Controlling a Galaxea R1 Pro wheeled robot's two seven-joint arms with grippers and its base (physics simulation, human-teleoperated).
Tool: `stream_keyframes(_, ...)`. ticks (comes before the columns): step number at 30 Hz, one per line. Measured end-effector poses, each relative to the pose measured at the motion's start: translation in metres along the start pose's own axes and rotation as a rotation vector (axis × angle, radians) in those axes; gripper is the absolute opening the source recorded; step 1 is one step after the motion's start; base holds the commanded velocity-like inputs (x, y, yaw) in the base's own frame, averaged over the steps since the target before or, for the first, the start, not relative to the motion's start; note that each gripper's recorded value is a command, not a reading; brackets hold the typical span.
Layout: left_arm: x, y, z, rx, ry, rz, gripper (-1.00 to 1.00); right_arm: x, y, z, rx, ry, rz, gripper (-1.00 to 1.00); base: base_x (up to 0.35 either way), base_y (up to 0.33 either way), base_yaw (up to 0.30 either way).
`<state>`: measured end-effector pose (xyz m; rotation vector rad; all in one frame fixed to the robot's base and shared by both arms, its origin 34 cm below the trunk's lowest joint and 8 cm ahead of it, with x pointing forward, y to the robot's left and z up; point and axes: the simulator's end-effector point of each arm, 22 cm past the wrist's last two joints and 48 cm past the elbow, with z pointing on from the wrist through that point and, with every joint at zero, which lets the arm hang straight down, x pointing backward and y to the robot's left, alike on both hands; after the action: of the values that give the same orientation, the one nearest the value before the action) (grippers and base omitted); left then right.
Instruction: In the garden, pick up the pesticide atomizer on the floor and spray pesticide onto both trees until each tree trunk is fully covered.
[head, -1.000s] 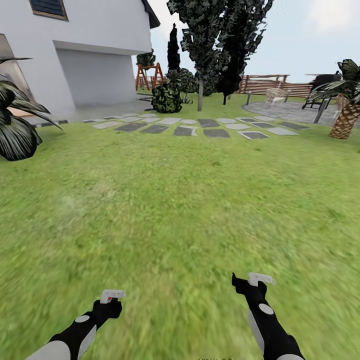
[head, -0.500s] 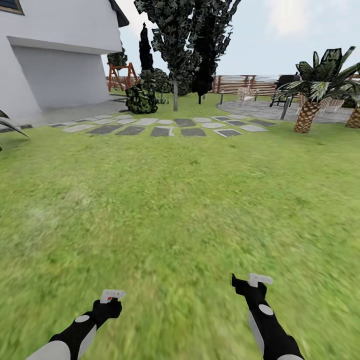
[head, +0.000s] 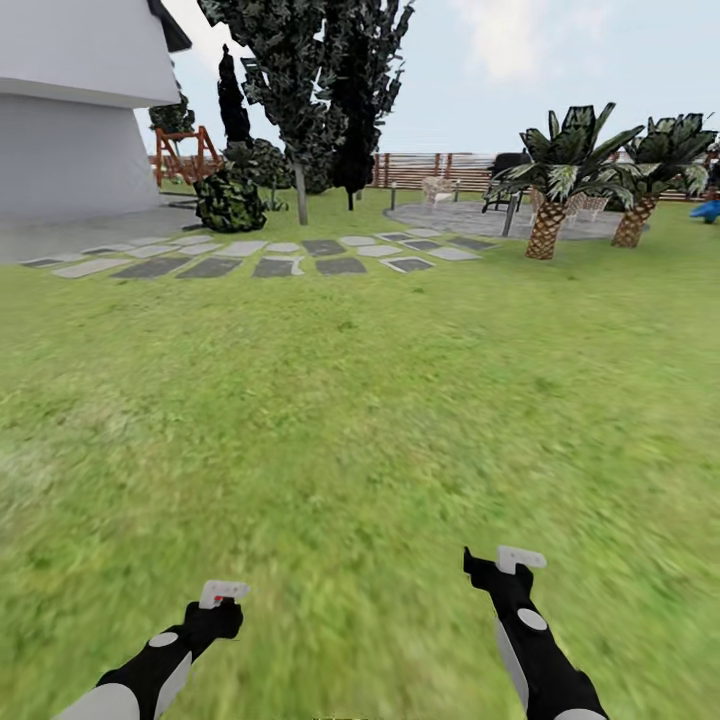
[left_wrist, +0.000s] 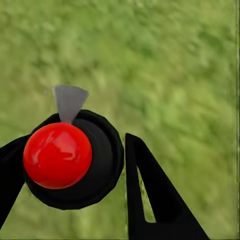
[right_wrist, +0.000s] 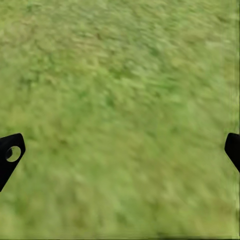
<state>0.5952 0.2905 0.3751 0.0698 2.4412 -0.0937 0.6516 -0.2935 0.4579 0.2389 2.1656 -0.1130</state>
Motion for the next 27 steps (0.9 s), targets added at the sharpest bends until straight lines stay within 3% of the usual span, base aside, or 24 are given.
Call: stream_keyframes(27,-0.009,0.0,-0.003,0.0,-0.017,0.002,-1.0,-0.009,0.001,-0.003,0.0,-0.016,0.004,1.0,-0.026,-0.017,-0.292)
